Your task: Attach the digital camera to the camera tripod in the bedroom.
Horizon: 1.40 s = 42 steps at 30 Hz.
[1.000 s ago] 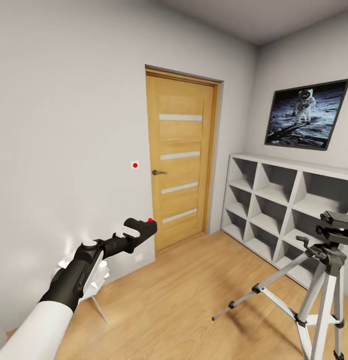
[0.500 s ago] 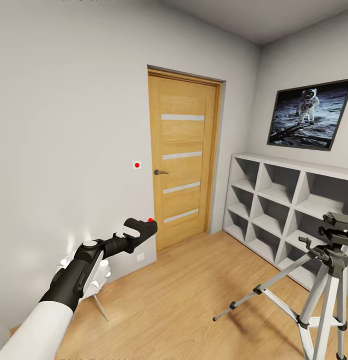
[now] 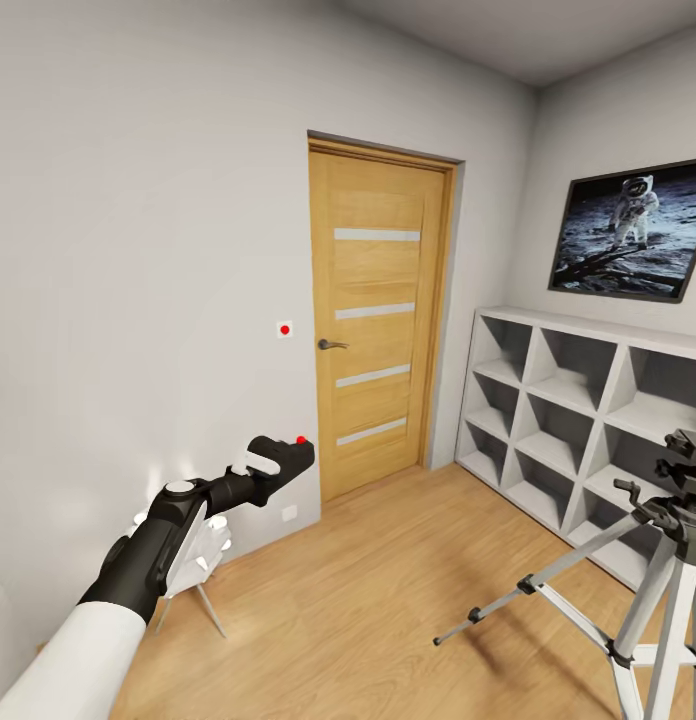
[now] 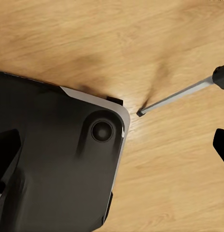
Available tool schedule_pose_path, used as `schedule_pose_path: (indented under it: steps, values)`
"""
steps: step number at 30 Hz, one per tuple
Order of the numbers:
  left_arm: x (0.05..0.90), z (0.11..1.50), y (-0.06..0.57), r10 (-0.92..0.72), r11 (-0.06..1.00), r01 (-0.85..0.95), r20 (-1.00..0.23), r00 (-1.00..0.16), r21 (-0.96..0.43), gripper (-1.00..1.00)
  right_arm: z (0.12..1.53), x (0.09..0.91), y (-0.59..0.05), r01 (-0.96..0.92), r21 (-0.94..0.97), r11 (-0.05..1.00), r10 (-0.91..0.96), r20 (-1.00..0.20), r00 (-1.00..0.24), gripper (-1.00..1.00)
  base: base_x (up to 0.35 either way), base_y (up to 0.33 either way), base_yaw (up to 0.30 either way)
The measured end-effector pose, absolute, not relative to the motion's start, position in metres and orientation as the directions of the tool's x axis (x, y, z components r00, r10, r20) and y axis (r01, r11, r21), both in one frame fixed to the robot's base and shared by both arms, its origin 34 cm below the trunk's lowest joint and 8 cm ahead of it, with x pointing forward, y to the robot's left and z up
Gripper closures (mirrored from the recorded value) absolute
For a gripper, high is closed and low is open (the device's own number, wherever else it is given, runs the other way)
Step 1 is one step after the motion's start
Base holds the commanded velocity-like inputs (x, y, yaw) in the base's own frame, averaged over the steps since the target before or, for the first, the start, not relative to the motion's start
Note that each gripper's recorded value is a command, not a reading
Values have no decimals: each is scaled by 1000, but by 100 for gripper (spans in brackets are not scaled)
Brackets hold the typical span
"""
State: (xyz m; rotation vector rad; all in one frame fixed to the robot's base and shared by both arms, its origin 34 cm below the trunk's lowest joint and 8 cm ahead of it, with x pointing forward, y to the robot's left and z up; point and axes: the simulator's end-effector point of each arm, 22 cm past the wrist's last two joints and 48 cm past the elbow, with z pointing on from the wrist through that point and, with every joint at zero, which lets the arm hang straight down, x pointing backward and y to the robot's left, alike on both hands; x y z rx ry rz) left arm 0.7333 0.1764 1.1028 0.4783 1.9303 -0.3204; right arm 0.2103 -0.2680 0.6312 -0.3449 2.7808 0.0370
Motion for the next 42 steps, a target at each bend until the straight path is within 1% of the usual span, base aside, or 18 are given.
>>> schedule_pose_path:
  steps: [5,27,42]
  values:
    - [733,1103,176,182,883,469,-919,-349,-3,100,631,210,-268,-241,-15,970,-233,-333,-914,-100,-97,0,1]
    - [733,1102,176,182,883,469,-919,-349,-3,100,631,210,-268,-241,-15,970,-233,-333,-914,-100,-179,0,0]
    - [733,1105,169,175,880,475,-922,-345,-11,100,631,210,-268,-242,-15,970,-233,-333,-914,-100,-23,0,0]
